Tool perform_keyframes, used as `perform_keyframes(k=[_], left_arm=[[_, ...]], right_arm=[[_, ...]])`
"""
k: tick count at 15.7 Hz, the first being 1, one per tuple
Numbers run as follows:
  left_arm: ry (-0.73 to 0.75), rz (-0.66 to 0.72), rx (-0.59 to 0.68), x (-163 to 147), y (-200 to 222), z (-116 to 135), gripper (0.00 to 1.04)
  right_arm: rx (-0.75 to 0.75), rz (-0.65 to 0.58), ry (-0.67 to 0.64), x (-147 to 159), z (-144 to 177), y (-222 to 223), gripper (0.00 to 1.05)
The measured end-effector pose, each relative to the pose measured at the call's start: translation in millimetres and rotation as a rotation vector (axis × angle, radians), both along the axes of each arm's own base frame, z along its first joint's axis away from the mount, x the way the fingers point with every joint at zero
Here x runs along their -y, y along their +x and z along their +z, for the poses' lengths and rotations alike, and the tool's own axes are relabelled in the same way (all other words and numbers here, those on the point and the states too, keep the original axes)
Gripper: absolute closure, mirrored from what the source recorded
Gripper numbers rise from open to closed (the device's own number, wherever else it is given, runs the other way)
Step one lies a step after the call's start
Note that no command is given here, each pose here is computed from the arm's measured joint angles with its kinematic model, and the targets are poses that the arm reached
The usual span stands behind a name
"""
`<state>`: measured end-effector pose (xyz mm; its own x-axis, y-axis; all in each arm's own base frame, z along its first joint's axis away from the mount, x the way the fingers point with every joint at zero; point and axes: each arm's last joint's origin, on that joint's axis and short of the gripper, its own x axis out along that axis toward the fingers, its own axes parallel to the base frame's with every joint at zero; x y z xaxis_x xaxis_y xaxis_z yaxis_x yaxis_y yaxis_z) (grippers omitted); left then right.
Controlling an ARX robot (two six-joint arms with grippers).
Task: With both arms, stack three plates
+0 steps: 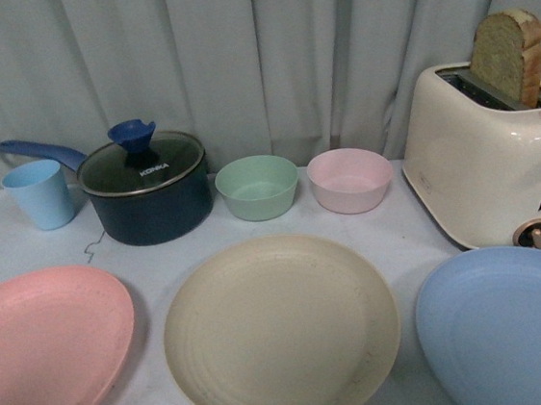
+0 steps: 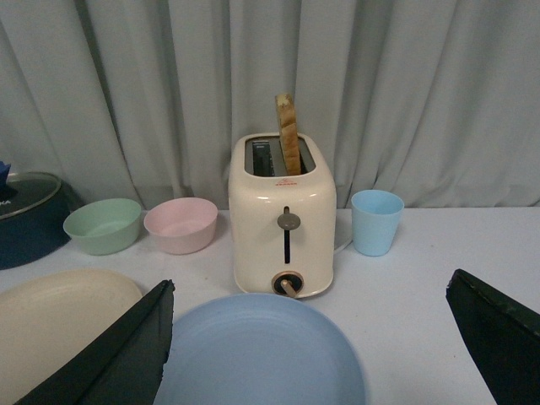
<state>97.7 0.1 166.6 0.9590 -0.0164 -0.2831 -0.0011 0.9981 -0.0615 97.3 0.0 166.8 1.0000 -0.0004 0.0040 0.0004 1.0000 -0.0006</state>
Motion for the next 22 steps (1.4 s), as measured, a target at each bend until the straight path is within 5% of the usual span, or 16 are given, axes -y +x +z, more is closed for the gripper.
perform_keyframes(k=[1, 2, 6, 11, 18, 22], left_arm=[[-0.041, 0.019, -0.195, -1, 6, 5, 0.07], [-0.061, 0.018, -0.226, -3, 13, 3, 0.07], [-0.064, -0.027, -0.095, -29, 86, 27, 0.07], [-0.013, -0.015, -0.089, -51, 127, 26, 0.07], [0.011, 0.022, -0.183, -90, 175, 2, 0.07], [0.02, 0.019, -0.274, -134, 198, -34, 0.07]], right_arm=[[0.0, 0.001, 0.0, 0, 0, 0, 0.06], [-0.001, 0.0, 0.0, 0, 0, 0, 0.06], [0.0, 0.0, 0.0, 0, 0, 0, 0.06], [0.0, 0.0, 0.0, 0, 0, 0, 0.06], [0.0, 0.0, 0.0, 0, 0, 0, 0.06], [0.0, 0.0, 0.0, 0, 0, 0, 0.06]])
